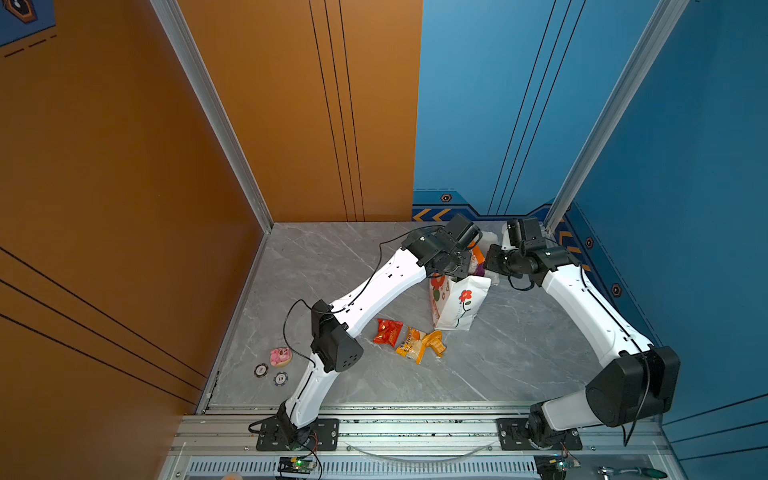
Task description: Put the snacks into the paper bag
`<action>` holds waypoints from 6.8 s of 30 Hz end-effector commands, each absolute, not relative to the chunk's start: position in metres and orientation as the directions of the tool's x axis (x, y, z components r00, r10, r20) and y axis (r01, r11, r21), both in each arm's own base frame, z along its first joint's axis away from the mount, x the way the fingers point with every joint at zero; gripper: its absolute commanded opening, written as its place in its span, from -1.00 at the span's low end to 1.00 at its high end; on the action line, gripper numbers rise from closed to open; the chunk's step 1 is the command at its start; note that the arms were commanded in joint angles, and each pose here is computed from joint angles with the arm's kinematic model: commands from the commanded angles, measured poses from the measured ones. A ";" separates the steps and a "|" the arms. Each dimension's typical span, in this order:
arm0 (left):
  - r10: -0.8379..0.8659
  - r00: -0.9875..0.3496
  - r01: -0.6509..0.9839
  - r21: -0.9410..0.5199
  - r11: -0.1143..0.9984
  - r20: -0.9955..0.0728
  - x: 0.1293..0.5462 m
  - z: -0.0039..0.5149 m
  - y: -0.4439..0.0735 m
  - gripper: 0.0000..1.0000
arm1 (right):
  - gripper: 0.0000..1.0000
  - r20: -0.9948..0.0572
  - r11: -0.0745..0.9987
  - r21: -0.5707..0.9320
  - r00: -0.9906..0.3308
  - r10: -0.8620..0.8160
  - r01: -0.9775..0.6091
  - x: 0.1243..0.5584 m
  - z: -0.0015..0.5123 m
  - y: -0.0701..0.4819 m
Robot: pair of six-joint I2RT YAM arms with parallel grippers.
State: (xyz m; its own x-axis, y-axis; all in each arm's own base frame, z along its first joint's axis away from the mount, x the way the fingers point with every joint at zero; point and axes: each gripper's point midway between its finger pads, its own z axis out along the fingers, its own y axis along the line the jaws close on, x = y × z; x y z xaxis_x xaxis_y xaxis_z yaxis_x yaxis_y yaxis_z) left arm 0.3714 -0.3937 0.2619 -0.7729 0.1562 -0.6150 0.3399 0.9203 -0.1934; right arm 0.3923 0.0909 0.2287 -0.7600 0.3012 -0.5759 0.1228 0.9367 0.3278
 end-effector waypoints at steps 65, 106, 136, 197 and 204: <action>-0.247 -0.926 -0.092 -0.465 0.880 -0.286 0.268 0.104 -0.173 0.89 | -0.96 -0.596 0.892 0.444 -0.716 0.363 0.083 0.381 0.240 0.094; -0.237 -0.904 -0.049 -0.465 0.884 -0.355 0.273 0.057 -0.194 -0.92 | -0.94 -0.571 0.916 0.387 -0.752 0.328 0.105 0.364 0.221 0.094; -0.244 -0.606 0.234 -0.463 0.855 -0.757 0.296 0.263 -0.187 -1.00 | -0.94 -0.590 0.914 0.396 -0.740 0.323 0.083 0.366 0.233 0.098; 0.155 -0.678 0.439 -0.226 0.870 -0.719 0.395 0.286 -0.425 -0.70 | -0.94 -0.596 0.895 0.443 -0.732 0.331 0.044 0.360 0.237 0.112; 0.170 -0.640 0.442 -0.178 0.879 -0.749 0.395 0.303 -0.413 -0.29 | -0.93 -0.590 0.895 0.444 -0.736 0.332 0.047 0.361 0.235 0.113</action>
